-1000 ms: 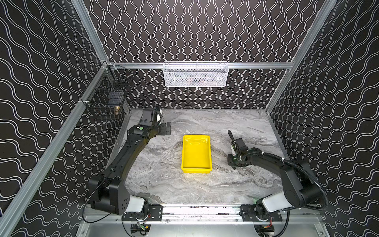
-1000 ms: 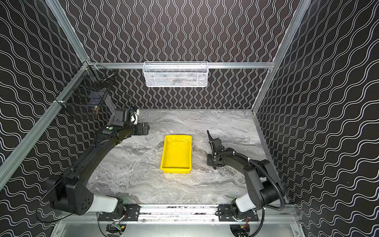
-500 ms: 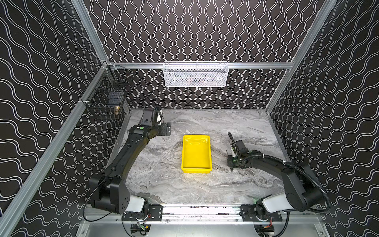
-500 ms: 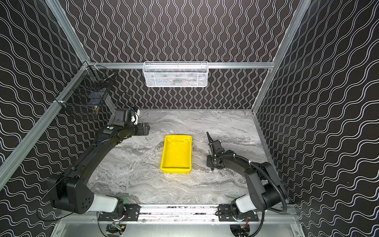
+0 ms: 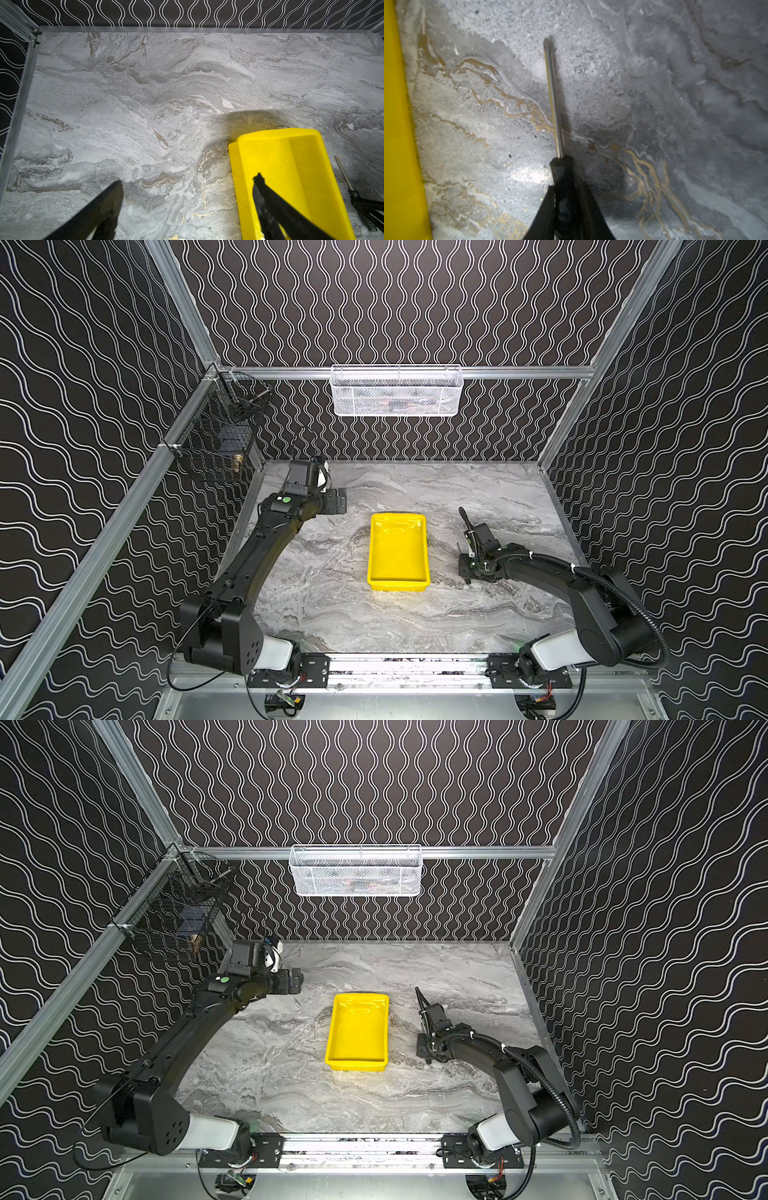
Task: Put the screwdriver in the bin
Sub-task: Pick up the screwdriver from the middle-right of the table.
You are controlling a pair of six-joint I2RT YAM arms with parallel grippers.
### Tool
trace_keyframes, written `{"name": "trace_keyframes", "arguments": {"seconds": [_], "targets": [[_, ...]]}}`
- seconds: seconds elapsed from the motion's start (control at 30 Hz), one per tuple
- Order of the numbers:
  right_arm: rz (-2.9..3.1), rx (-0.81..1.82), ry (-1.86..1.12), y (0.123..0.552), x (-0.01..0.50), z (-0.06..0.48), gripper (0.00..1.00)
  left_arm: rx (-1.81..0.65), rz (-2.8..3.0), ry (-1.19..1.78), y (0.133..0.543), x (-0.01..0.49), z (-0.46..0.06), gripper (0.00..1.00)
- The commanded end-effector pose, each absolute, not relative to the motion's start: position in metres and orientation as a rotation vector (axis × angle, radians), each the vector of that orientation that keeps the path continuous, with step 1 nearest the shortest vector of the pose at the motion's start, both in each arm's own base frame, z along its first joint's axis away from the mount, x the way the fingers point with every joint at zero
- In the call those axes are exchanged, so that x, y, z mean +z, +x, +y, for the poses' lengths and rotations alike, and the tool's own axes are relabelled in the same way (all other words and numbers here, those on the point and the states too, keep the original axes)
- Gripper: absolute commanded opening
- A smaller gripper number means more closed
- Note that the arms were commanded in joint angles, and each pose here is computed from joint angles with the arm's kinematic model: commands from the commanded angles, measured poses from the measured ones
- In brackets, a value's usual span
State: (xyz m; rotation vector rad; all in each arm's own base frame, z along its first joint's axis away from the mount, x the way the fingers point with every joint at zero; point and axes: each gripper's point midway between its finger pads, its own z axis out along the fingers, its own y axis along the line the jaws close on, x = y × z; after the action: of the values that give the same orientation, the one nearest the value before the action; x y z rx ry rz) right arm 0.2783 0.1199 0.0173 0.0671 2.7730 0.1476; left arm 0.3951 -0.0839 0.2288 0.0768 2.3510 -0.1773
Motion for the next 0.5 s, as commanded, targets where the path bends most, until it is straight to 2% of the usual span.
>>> {"name": "trace_keyframes", "arguments": {"seconds": [0.0,0.27,0.47], "targets": [[2.845,0.093,0.084,0.2584,0.0099,0.1146,0.25,-0.169,2.349,0.082,0.3944,0.2302,-0.0824,0.99],[2.857,0.07,0.082,0.2513,0.0053,0.1155,0.31,-0.171,2.35,0.079,0.3941,0.2296,-0.0826,0.99],[2.861,0.07,0.076,0.2495,0.0035,0.1171,0.3,-0.175,2.351,0.079,0.3942,0.2291,-0.0832,0.99]]}}
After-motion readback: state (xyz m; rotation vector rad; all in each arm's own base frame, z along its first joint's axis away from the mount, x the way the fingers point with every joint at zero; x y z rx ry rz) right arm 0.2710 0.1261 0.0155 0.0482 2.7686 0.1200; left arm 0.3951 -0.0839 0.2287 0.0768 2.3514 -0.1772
